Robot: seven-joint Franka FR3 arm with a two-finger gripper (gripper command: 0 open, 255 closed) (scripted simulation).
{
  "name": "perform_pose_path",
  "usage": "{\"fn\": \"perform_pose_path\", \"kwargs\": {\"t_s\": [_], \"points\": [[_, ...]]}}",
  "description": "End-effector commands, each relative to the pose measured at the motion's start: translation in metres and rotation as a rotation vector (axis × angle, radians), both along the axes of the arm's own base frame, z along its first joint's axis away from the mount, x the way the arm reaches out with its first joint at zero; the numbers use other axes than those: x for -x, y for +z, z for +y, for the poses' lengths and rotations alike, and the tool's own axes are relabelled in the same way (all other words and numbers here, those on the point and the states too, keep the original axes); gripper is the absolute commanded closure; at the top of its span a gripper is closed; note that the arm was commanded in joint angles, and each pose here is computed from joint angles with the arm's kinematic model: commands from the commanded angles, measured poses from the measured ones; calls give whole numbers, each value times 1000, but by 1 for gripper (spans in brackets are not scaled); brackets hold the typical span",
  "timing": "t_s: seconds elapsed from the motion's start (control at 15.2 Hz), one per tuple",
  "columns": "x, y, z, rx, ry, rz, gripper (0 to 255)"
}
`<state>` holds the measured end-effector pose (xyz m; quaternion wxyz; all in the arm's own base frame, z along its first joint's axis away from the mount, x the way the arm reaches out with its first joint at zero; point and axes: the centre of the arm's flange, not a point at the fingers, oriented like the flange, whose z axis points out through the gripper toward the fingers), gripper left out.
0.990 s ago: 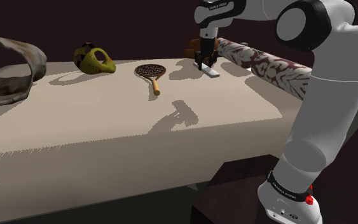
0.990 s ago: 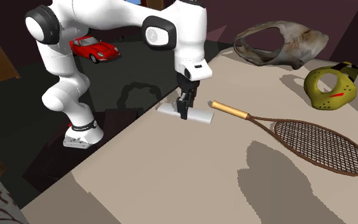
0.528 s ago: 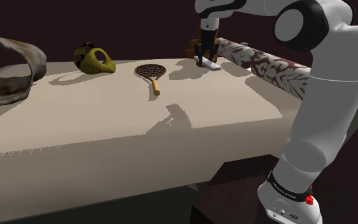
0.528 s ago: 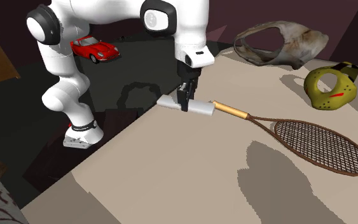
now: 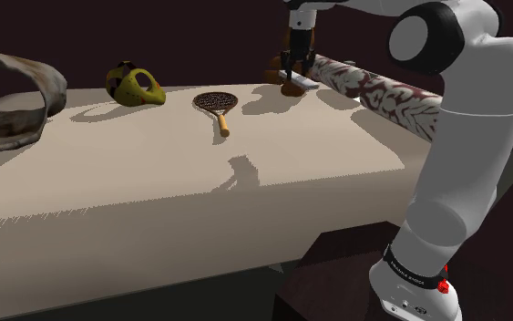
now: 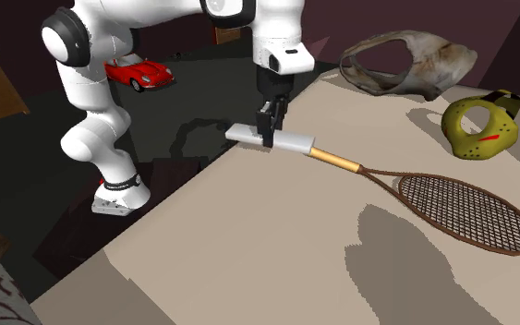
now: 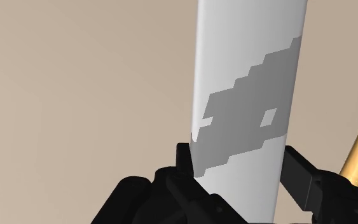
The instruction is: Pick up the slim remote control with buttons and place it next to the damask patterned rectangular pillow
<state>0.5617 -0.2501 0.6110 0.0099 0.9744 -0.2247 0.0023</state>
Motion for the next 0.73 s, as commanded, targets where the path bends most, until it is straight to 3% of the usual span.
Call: {"fn": "perform_pose_path", "kwargs": {"t_s": [0.0, 0.13, 0.66], "points": [[-1, 12, 0, 0, 0, 0, 255], [-1, 22, 0, 0, 0, 0, 255], [98, 22, -37, 0, 0, 0, 255]]}}
